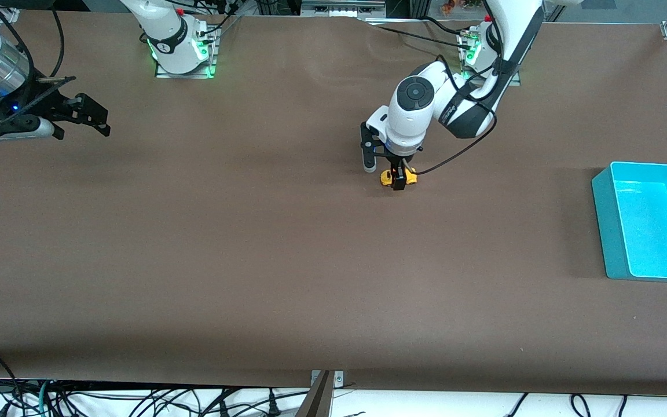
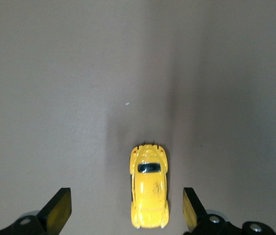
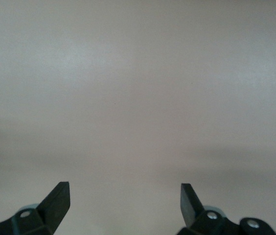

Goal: Wind and store yellow beetle car
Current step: 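Close the left gripper around the yellow car, then lift the car with the left gripper and carry it over the cyan bin, then lower the held car into the cyan bin with the left gripper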

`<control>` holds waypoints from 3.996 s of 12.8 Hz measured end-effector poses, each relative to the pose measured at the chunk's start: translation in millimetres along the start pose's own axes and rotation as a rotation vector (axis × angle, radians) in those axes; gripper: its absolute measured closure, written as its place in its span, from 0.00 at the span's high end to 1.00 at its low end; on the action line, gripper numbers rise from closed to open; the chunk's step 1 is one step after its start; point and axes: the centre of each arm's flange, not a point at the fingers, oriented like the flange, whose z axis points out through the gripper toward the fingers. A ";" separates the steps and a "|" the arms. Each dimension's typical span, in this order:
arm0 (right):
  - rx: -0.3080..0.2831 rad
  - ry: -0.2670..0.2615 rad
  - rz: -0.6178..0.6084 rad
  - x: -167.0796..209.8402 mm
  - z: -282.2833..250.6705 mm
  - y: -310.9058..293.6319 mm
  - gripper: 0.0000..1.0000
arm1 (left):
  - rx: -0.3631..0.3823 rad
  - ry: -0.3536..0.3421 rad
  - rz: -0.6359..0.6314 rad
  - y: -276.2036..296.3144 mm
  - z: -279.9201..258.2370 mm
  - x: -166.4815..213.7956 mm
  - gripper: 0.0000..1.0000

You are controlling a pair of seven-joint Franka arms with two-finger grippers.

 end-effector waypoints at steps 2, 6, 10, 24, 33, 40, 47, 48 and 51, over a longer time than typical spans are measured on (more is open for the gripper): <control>0.000 0.000 0.000 0.0 0.0 0.0 1.00 | -0.003 0.011 0.002 13.0 24.5 -10.3 1.00; 0.000 -0.001 0.000 -0.1 0.1 0.0 1.00 | -0.015 -0.012 -0.036 24.8 43.1 -19.8 1.00; 0.000 -0.001 0.000 -0.2 0.1 0.0 1.00 | 0.002 -0.056 -0.080 31.7 55.6 -21.9 1.00; 0.002 -0.008 -0.006 1.2 3.5 -1.0 1.00 | 0.028 -0.049 -0.115 24.4 53.3 -21.0 0.42; 0.003 -0.012 -0.008 1.9 5.2 -1.6 1.00 | 0.106 -0.042 -0.108 -64.9 -32.0 -121.0 0.42; 0.003 -0.012 -0.015 1.9 5.2 -1.3 1.00 | -0.037 -0.043 0.054 -162.2 -95.4 -344.6 0.42; 0.003 -0.012 -0.017 1.9 5.3 -1.4 1.00 | 0.007 -0.086 0.163 -170.8 -147.7 -546.4 0.42; 0.003 -0.012 -0.017 1.9 5.3 -1.4 1.00 | 0.012 -0.092 0.170 -168.7 -152.1 -568.4 0.42; 0.003 -0.012 -0.017 1.9 5.4 -1.3 1.00 | -0.020 -0.104 0.179 -168.4 -135.5 -619.2 0.42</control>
